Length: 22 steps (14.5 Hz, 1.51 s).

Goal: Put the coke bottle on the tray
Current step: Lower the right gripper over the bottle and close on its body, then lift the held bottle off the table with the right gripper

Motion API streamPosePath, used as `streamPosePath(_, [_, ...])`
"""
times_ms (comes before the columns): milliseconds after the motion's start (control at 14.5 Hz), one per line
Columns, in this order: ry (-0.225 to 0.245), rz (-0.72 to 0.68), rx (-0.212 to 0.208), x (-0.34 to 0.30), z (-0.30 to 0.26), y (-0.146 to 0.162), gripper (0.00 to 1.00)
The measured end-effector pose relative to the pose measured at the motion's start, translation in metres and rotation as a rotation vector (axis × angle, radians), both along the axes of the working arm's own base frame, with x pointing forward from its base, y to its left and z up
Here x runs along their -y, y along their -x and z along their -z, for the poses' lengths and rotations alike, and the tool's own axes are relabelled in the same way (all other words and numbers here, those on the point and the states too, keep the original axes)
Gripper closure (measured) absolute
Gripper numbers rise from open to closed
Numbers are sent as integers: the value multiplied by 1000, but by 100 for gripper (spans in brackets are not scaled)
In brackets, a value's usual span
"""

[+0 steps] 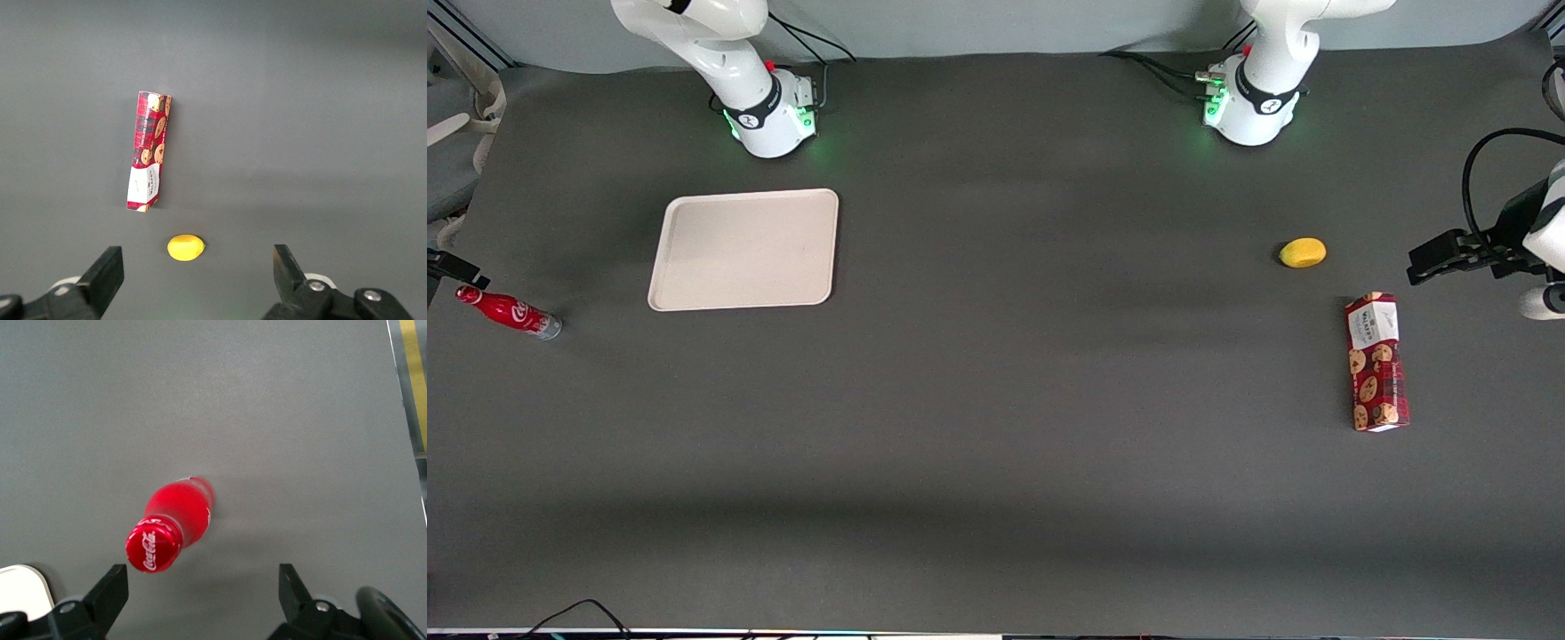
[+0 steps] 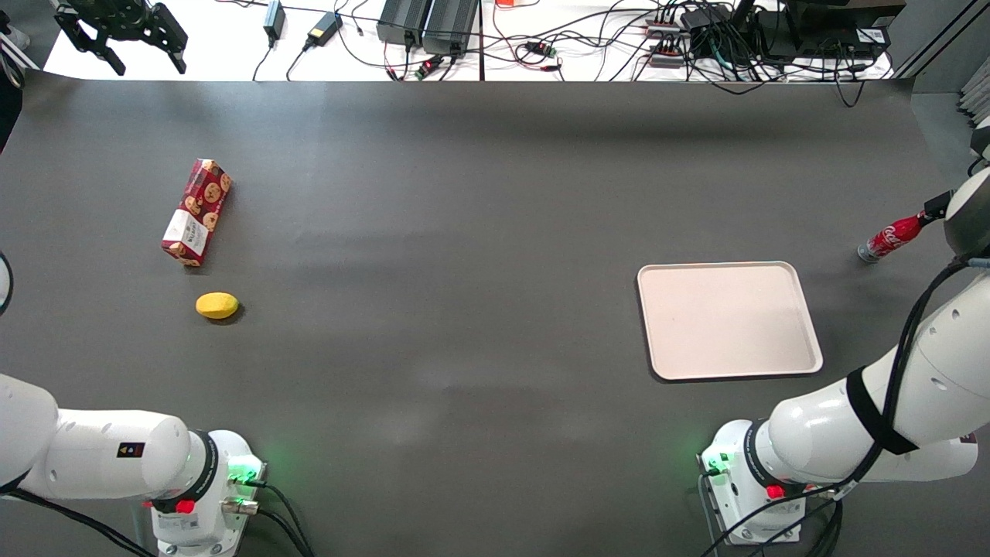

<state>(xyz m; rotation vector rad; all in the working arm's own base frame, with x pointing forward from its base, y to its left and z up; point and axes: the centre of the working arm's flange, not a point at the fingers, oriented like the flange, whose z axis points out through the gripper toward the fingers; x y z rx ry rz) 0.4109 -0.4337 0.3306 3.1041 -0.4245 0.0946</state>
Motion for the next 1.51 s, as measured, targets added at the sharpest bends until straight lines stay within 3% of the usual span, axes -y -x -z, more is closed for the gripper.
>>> streamPosePath(825, [-1, 18, -2, 3, 11, -9, 0])
streamPosePath(1031, [-1, 18, -4, 3, 13, -9, 5])
streamPosePath(1444, [-5, 11, 8, -2, 10, -17, 68])
streamPosePath(1512, [-6, 7, 8, -3, 10, -19, 68])
